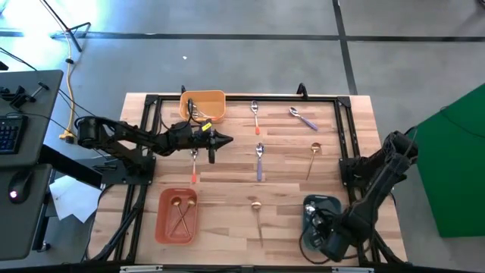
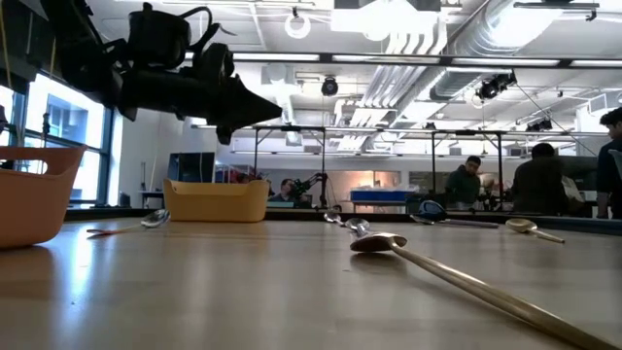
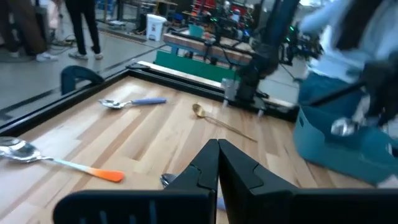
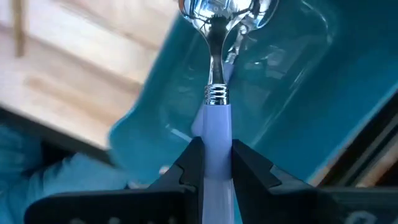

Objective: Sort silverware by color (type)
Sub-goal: Put the bottom left violet spoon into the blue bin, then put the top orange spoon into the yellow bin

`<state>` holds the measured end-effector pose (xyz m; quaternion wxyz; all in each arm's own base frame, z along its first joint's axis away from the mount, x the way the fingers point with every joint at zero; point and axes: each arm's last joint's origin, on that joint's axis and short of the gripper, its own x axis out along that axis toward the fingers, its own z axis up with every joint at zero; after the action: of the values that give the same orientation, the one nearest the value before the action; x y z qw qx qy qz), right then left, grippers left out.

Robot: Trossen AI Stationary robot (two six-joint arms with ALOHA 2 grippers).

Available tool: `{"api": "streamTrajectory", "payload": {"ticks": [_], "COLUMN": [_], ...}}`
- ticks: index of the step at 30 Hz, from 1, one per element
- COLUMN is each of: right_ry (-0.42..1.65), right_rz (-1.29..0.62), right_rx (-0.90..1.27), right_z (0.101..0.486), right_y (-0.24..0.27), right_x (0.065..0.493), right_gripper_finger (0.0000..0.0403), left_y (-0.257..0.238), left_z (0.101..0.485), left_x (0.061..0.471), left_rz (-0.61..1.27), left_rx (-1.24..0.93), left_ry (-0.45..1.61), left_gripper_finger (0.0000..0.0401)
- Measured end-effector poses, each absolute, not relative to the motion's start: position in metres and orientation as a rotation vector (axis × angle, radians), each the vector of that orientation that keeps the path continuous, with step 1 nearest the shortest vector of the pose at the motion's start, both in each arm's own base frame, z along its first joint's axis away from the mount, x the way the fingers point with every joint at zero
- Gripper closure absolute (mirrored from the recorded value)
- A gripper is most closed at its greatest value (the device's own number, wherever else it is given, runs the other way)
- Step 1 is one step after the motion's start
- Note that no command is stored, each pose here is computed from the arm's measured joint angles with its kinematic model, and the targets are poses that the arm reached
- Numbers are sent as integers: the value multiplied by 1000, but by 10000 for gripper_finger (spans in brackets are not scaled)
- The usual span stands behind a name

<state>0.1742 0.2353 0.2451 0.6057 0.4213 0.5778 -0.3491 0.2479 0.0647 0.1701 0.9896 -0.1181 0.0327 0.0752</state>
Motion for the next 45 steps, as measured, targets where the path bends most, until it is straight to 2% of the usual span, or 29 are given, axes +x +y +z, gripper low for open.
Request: {"api": "streamTrajectory", "payload": {"ticks": [10,14,23,26,30,34,36,40,45], "right_ry": [1378,1456,1530,1539,1440,1304,1259,1201,1047], "right_rz": [-856,-850,-747,-684,-676,-621,-582,-471,-225], "right_rx": [1075,1113,1051,986,835,630,554,480,435], "right_z": [186,172,191,209,235,250,255,259,248], "right_y": [213,208,206,202,183,155,139,108,65], "right_x": [181,180,195,204,215,228,236,261,297], "right_gripper_finger": [354,341,258,247,281,365,393,382,400], "left_y": [75,77,76,76,76,76,77,84,91], "left_z": [170,170,170,170,169,168,166,161,161], "left_x": [245,245,245,245,245,244,244,241,238], "left_rz": [197,187,126,127,127,130,137,171,169], "left_rx": [-243,-245,-231,-231,-231,-235,-242,-233,-237], "left_ry": [61,68,75,76,79,91,117,164,162], "left_gripper_finger": [401,401,401,401,401,401,401,401,401]}}
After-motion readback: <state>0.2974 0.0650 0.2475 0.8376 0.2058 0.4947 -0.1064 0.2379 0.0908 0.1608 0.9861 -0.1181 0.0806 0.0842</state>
